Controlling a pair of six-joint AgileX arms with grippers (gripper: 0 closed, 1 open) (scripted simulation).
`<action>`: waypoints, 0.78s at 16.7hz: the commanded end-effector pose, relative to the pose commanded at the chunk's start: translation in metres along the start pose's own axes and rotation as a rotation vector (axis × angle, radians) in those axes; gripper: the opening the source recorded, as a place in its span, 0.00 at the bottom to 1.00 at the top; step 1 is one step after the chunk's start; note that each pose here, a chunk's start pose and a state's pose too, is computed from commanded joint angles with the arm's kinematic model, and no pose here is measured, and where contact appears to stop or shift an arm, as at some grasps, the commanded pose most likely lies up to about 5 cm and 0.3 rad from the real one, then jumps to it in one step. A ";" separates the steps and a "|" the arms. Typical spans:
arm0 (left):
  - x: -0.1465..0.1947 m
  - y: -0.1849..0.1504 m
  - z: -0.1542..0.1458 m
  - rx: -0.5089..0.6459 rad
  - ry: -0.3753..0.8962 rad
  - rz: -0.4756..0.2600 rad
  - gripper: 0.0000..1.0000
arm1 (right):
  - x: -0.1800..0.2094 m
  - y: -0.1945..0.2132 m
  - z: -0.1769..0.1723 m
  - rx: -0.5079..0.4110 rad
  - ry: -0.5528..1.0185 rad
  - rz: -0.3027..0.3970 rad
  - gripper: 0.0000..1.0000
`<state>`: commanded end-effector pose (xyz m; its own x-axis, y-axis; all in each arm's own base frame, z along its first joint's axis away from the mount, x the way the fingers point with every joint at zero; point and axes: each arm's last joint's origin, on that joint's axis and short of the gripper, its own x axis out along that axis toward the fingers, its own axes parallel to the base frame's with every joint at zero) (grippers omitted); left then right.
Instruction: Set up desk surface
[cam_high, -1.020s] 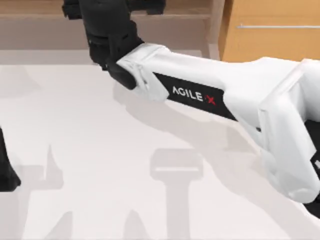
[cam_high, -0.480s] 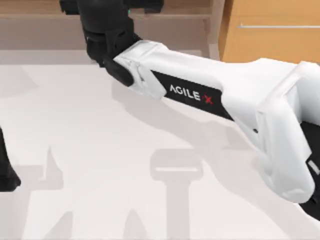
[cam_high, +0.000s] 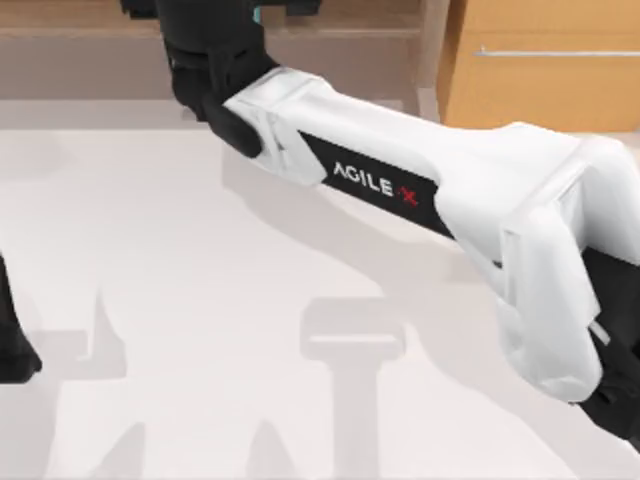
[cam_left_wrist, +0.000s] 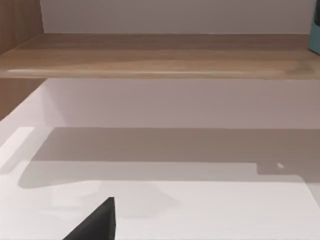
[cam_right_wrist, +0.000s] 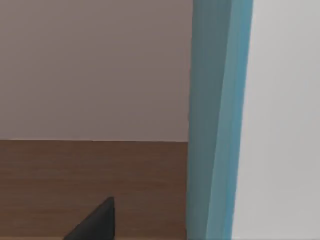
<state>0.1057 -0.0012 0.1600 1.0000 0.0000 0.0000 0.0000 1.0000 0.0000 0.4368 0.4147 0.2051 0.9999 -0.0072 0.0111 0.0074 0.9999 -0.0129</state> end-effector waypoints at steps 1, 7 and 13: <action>0.000 0.000 0.000 0.000 0.000 0.000 1.00 | 0.000 0.000 0.000 0.000 0.000 0.000 1.00; 0.000 0.000 0.000 0.000 0.000 0.000 1.00 | 0.000 0.000 0.000 0.000 0.000 0.000 0.62; 0.000 0.000 0.000 0.000 0.000 0.000 1.00 | 0.000 0.000 0.000 0.000 0.000 0.000 0.17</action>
<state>0.1057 -0.0012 0.1600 1.0000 0.0000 0.0000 0.0000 1.0000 0.0000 0.4368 0.4147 0.2051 0.9999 -0.0072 0.0111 0.0074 0.9999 -0.0129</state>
